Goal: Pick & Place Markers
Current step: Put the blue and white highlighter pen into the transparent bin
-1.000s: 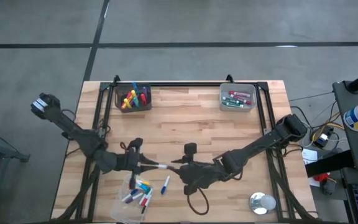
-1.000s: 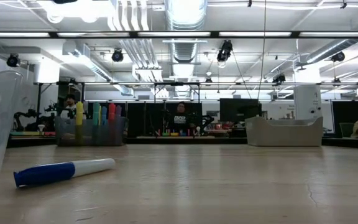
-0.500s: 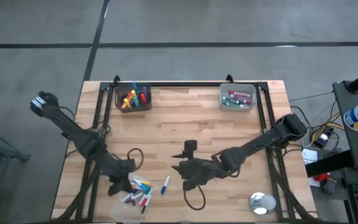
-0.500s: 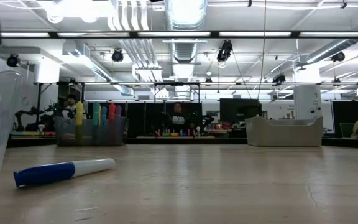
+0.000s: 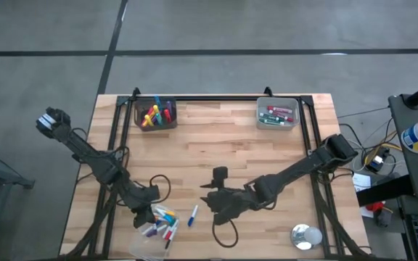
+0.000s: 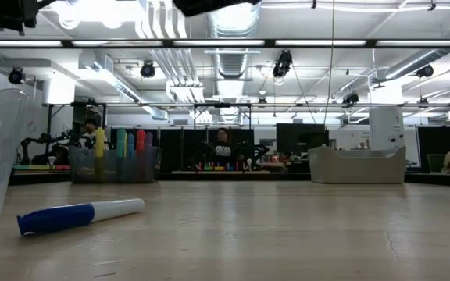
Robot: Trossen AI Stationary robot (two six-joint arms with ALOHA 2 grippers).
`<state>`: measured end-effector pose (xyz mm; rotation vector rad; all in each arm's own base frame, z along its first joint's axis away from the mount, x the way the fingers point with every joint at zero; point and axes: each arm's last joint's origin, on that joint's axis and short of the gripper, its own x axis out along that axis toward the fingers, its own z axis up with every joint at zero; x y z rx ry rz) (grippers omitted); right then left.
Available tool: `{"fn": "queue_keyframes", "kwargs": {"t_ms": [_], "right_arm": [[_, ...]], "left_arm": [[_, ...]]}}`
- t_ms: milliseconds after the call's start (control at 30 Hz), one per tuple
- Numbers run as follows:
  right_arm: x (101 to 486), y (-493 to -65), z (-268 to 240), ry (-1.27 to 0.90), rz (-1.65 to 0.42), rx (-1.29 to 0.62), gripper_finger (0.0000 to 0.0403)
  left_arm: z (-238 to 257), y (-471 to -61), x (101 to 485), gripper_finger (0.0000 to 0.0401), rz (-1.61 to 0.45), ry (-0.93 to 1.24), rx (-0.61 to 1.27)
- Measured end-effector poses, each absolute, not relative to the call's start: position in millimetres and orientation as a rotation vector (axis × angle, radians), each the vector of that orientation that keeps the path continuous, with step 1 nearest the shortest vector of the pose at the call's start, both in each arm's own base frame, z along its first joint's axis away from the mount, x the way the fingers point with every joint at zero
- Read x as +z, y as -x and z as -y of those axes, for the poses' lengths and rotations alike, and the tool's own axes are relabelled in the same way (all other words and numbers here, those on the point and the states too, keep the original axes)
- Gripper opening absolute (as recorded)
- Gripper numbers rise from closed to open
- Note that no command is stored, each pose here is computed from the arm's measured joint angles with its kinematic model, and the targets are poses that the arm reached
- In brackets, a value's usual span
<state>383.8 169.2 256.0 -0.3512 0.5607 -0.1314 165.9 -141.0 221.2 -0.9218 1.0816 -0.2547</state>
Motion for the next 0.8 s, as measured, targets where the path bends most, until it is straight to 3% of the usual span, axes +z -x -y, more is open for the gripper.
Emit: {"fn": "queue_keyframes", "kwargs": {"t_ms": [200, 500, 800], "right_arm": [[232, -398, -163, 0.355, -0.628, -0.004, 0.0183], [195, -421, -149, 0.324, -0.671, 0.451, 0.0182], [162, -437, -132, 0.315, -0.703, 0.540, 0.0182]], "left_arm": [[141, -167, 222, 0.0104, -1.044, 0.905, -0.249], [141, -168, 224, 0.0110, -1.010, 0.878, -0.264], [147, -177, 240, 0.0110, -0.798, 0.809, -0.436]]}}
